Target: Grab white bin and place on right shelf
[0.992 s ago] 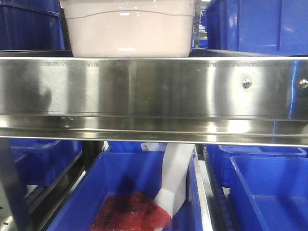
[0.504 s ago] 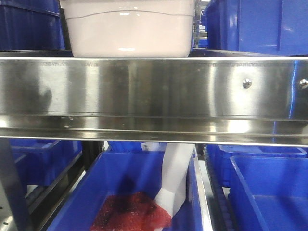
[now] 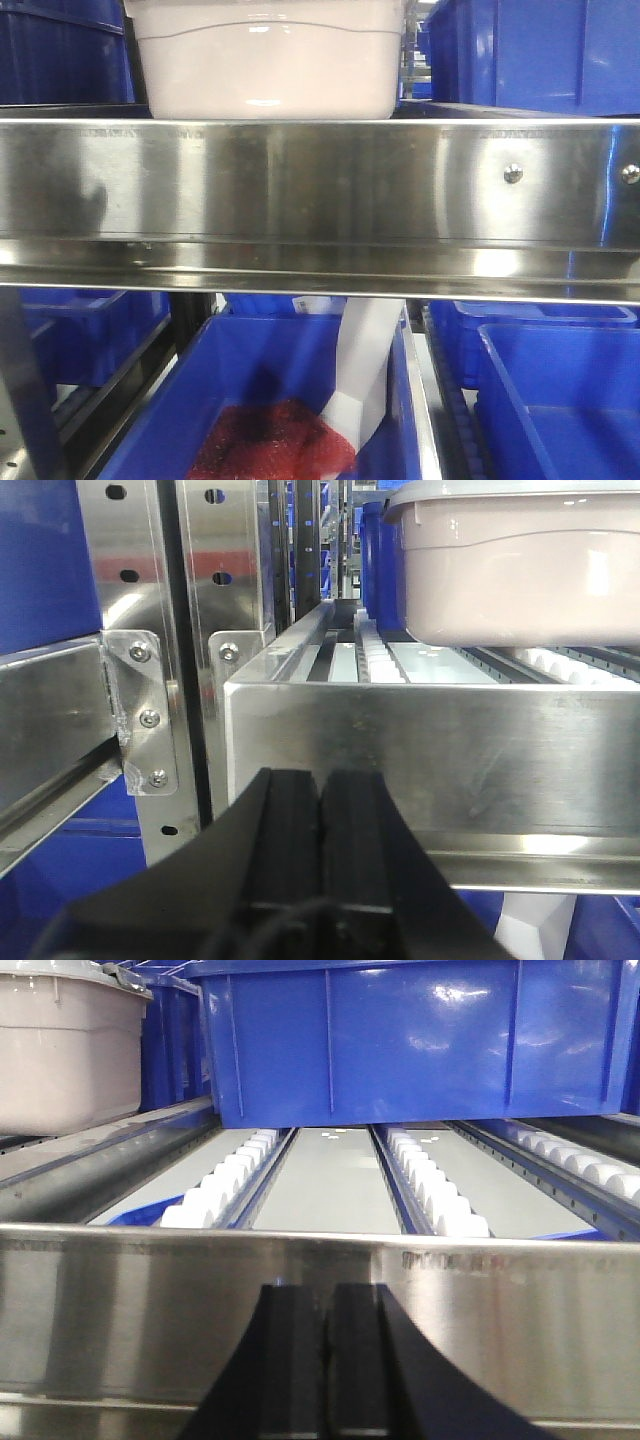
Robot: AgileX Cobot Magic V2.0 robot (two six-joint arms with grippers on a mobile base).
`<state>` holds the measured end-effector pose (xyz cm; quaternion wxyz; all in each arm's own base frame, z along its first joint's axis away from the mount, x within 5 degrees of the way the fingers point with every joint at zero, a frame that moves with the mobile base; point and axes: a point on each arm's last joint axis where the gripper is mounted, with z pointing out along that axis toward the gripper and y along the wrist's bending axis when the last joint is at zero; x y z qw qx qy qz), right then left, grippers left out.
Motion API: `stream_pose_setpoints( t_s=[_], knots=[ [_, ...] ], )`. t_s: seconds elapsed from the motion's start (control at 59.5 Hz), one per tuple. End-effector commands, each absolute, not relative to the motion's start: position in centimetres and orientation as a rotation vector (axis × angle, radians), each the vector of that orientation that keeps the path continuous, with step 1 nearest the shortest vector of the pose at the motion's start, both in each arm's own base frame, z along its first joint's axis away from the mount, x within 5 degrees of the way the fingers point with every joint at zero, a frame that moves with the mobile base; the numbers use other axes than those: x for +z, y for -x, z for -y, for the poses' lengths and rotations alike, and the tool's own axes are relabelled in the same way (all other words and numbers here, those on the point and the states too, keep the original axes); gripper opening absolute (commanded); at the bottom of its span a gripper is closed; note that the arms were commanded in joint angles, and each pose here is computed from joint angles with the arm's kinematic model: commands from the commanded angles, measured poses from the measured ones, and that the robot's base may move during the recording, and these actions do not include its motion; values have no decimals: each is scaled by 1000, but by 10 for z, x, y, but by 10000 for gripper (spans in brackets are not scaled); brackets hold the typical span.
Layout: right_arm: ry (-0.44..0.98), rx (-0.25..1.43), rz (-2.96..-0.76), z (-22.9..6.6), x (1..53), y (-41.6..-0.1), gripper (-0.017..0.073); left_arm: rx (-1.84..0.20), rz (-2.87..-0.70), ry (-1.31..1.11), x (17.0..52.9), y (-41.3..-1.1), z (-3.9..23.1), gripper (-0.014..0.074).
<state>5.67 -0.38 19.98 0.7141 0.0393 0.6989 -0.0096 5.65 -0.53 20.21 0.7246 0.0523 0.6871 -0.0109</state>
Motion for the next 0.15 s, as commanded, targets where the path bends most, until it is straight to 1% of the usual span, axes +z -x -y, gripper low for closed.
stream_pose_setpoints(
  t_s=[0.0, 0.134],
  knots=[
    [-88, -24, -1431, 4, 210, -54, 68, -25, -1424, -95, 208, -55, 4, -126],
    [-88, -24, -1431, 4, 210, -54, 68, -25, -1424, -95, 208, -55, 4, -126]
  ],
)
